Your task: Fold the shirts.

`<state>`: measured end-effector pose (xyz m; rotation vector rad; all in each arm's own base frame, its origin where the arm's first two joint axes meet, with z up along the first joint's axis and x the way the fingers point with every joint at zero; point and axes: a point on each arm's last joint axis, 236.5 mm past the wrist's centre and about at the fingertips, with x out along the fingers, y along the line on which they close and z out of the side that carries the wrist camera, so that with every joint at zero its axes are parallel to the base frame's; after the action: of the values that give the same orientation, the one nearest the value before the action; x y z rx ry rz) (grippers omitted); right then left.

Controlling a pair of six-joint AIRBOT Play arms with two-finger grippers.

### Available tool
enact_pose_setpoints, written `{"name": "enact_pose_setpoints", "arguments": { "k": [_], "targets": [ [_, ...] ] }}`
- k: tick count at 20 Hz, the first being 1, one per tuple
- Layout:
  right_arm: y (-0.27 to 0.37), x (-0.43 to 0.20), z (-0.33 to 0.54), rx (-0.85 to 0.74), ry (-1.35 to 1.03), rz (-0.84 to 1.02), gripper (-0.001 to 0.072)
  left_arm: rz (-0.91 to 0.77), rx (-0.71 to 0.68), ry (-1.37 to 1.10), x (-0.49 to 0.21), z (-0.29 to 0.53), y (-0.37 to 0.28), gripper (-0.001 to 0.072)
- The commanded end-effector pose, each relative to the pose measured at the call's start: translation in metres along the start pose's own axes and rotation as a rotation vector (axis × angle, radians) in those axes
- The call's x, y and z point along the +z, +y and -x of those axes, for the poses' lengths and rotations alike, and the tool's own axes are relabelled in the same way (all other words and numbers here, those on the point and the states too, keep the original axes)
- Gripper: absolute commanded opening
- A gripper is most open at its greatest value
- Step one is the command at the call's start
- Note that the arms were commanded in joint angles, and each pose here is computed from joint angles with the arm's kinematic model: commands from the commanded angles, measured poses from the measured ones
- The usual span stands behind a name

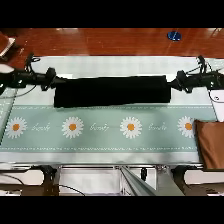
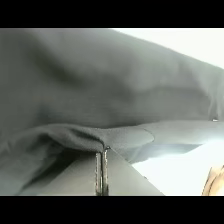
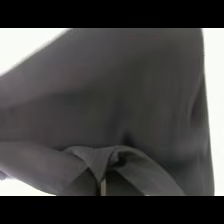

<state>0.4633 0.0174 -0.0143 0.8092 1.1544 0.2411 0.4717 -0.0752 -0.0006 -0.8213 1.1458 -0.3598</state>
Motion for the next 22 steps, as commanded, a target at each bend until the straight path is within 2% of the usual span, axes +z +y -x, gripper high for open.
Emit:
{"name": "enact_pose_setpoints", "arguments": {
  "k": [1,3,4,5,6,10,14,16,19,22],
  "targets": [
    [0.002,0.040,-0.022,0.025,-0.017,-0.031,0.0018,0.044,-0.017,-0.003,0.045,-0.038,-0.002,0.0016],
    [0.001,0.050,-0.031,0.049,-0.022,-0.050,0.0019,0.057,-0.018,0.029,0.048,-0.053,0.008,0.0016],
    [-0.001,0.055,-0.036,0.059,-0.038,-0.060,0.0057,0.068,-0.015,0.043,0.047,-0.061,0.015,0.0028],
    [-0.004,0.060,-0.040,0.058,-0.054,-0.069,0.0288,0.076,-0.013,0.057,0.044,-0.066,0.019,0.0179],
    [-0.007,0.063,-0.041,0.054,-0.065,-0.050,0.0411,0.079,-0.013,0.076,0.040,-0.068,0.021,0.0513],
    [-0.026,0.081,-0.006,0.034,-0.132,-0.051,0.0411,0.046,-0.003,0.111,0.047,-0.021,0.034,0.0508],
    [-0.081,0.061,0.031,-0.085,-0.055,-0.103,0.0411,0.008,0.162,0.079,0.046,0.059,0.073,0.0508],
    [-0.099,0.047,0.023,-0.147,-0.017,-0.120,0.0411,-0.031,0.174,-0.036,0.047,0.072,0.062,0.0508],
    [-0.101,0.028,-0.010,-0.130,0.064,-0.142,0.0411,-0.125,0.183,-0.232,0.037,0.073,0.032,0.0508],
    [-0.082,0.013,-0.049,-0.066,0.131,-0.141,0.0411,-0.200,0.184,-0.258,0.005,0.055,0.006,0.0508]
  ]
}}
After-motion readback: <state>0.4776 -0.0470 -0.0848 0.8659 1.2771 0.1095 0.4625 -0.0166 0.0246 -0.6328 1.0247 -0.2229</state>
